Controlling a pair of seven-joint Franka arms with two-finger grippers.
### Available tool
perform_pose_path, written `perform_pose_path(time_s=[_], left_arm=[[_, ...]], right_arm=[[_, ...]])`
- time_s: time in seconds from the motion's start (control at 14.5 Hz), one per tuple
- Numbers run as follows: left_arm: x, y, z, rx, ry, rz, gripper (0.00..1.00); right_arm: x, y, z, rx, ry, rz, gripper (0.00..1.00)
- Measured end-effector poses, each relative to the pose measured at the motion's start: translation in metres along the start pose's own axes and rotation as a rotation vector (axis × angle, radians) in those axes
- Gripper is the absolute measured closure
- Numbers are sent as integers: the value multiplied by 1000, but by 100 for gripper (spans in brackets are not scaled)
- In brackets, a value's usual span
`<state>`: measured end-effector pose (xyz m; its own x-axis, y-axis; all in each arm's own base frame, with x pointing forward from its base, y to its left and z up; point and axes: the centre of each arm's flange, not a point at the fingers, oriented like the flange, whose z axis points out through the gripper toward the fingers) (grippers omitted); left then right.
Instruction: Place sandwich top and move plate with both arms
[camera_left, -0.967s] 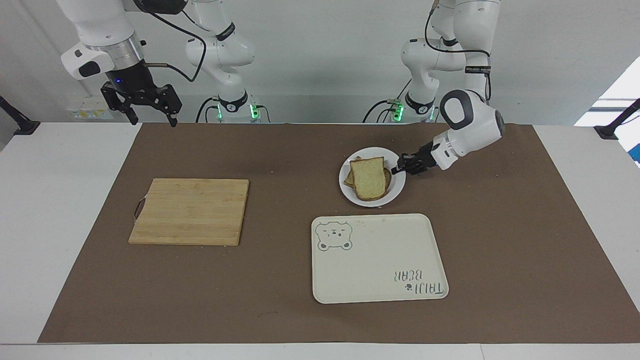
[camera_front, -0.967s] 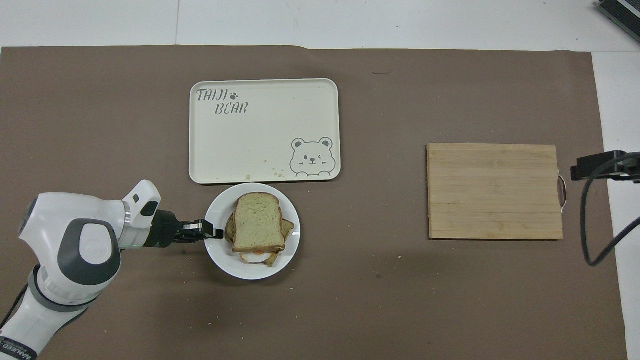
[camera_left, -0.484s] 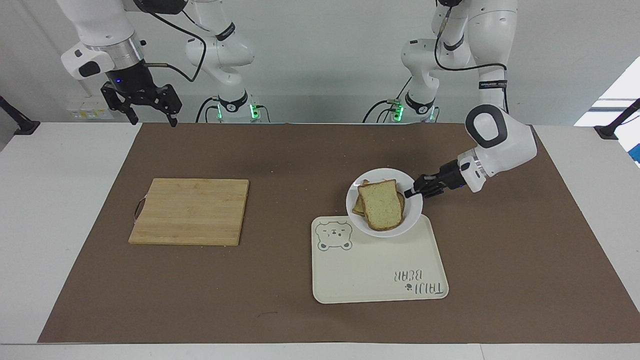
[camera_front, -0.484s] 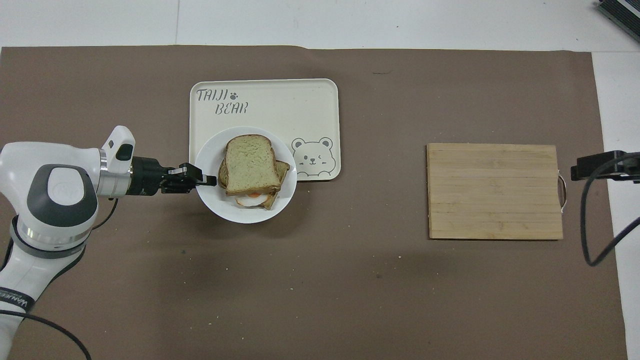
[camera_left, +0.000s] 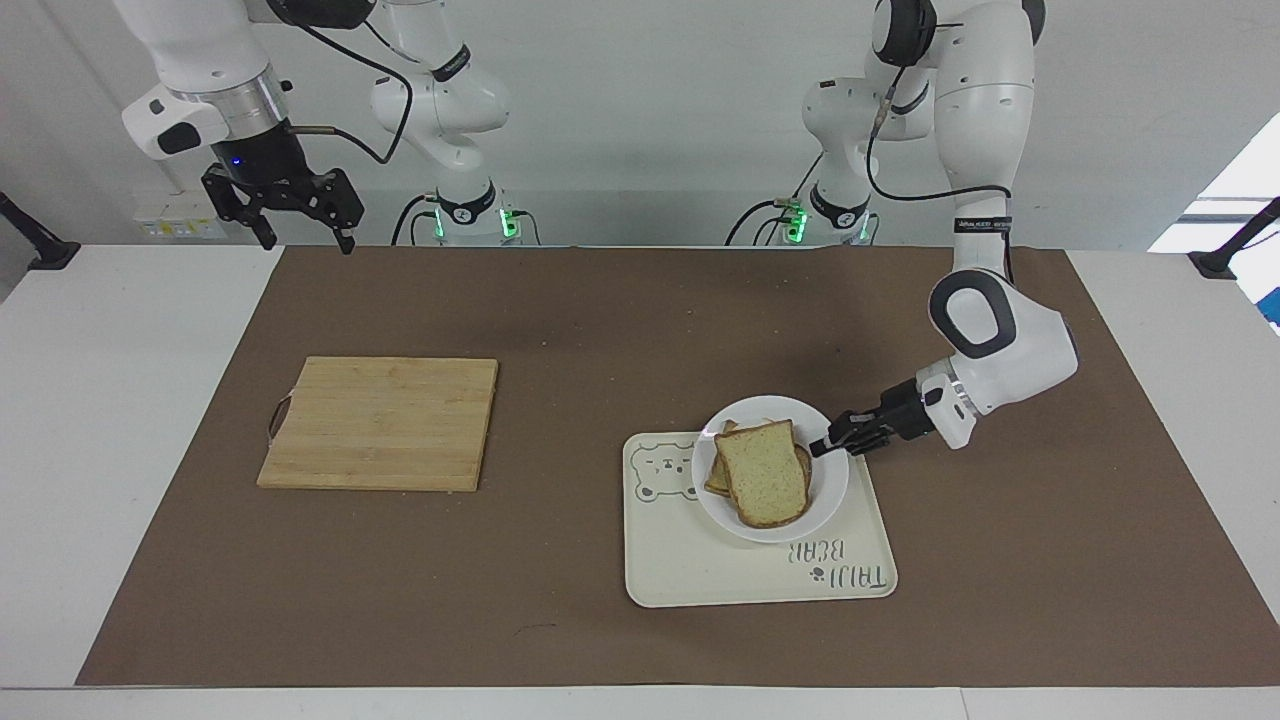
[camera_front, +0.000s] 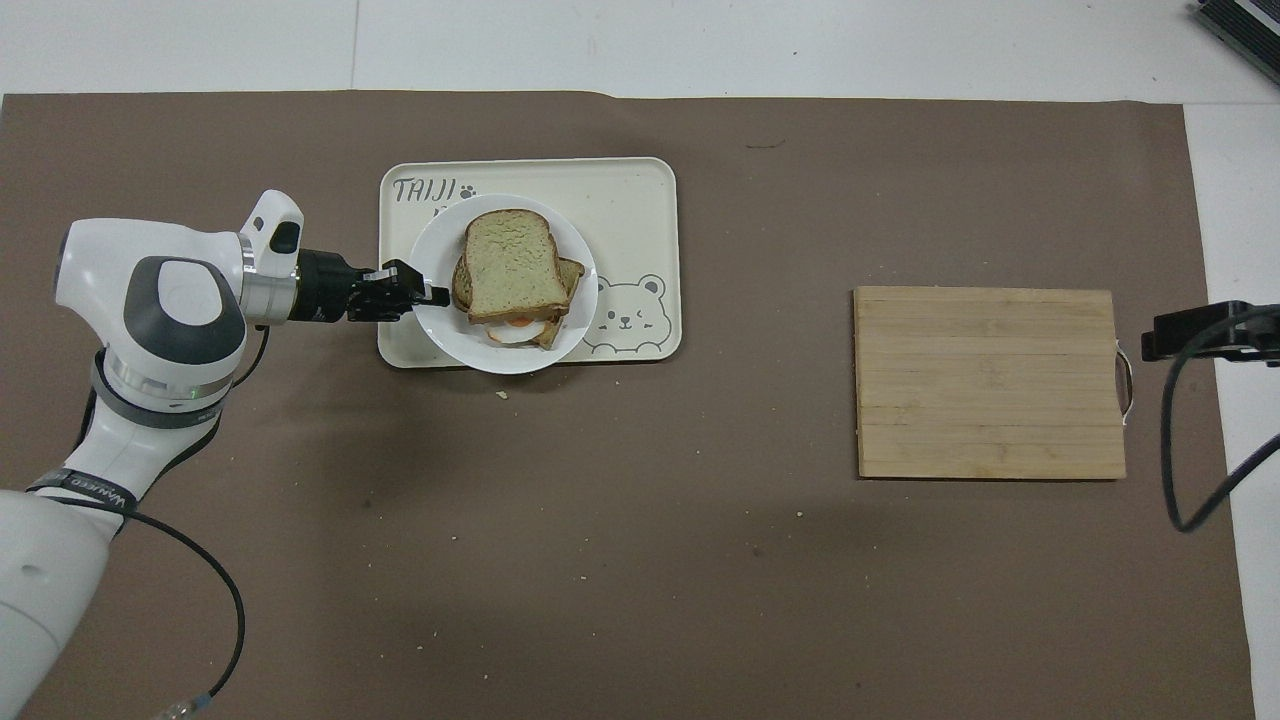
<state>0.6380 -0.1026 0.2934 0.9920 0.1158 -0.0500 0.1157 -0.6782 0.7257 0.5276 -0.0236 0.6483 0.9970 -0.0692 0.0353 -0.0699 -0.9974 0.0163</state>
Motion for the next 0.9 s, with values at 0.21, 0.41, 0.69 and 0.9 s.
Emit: perform_pose_path(time_s=[0.21, 0.41, 0.69, 0.9], left_arm=[[15, 4, 19, 37, 60, 26, 92], [21, 12, 22, 62, 104, 56, 61], [35, 17, -11, 140, 139, 128, 20], [37, 26, -53, 219, 160, 139, 0]], right_arm=[[0, 0, 0, 0, 0, 0, 0], [0, 0, 0, 0, 0, 0, 0], [0, 0, 0, 0, 0, 0, 0], [0, 0, 0, 0, 0, 0, 0]])
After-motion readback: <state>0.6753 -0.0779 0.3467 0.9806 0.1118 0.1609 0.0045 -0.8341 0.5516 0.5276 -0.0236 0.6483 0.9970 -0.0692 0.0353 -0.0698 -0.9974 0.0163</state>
